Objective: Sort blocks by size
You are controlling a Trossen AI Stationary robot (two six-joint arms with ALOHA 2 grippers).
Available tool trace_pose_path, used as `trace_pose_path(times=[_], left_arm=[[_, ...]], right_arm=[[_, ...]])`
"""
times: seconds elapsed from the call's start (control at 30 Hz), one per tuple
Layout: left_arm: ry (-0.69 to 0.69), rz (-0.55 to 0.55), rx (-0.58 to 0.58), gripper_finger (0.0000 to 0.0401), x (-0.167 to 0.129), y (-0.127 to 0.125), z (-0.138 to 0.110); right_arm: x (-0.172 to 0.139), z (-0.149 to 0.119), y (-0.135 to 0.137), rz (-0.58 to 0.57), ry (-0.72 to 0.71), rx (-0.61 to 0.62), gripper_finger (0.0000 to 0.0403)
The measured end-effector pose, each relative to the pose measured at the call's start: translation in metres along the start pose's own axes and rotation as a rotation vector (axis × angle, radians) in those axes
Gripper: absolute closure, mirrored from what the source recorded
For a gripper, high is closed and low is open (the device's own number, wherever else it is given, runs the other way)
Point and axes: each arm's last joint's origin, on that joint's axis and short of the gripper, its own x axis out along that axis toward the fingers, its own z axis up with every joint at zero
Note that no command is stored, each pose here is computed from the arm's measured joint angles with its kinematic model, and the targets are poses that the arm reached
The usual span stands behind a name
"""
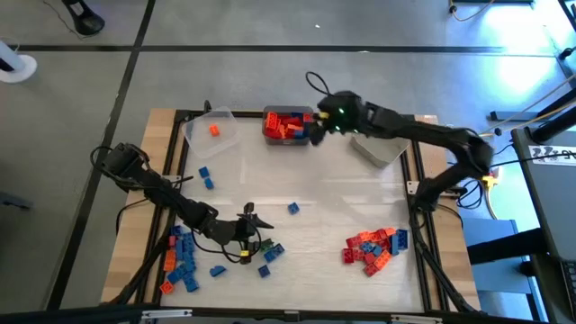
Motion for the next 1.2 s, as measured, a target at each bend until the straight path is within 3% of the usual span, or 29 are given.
trace_pose_path(times=[0.17, 0.33, 0.67, 0.83, 1.2], left_arm=[[0.000, 0.000, -0.004, 0.0187, 0.000, 0.000, 0.000], [0.001, 0.000, -0.005, 0.0187, 0.000, 0.000, 0.000], [0.001, -0.002, -0.029, 0.0187, 0.000, -0.001, 0.000], [0.001, -0.003, -0.034, 0.0187, 0.000, -0.001, 0.000], [0.000, -0.003, -0.052, 0.0187, 0.000, -0.001, 0.000]], right_arm=[[-0.059, -0.017, 0.043, 0.055, 0.084, -0.099, 0.0169], [-0.098, -0.055, 0.082, 0.083, 0.261, -0.153, 0.0169], [-0.142, -0.140, 0.142, 0.124, 0.503, -0.078, 0.0169], [-0.159, -0.185, 0.150, 0.065, 0.581, 0.043, 0.0169], [-0.185, -0.270, 0.138, -0.157, 0.833, 0.361, 0.0169]])
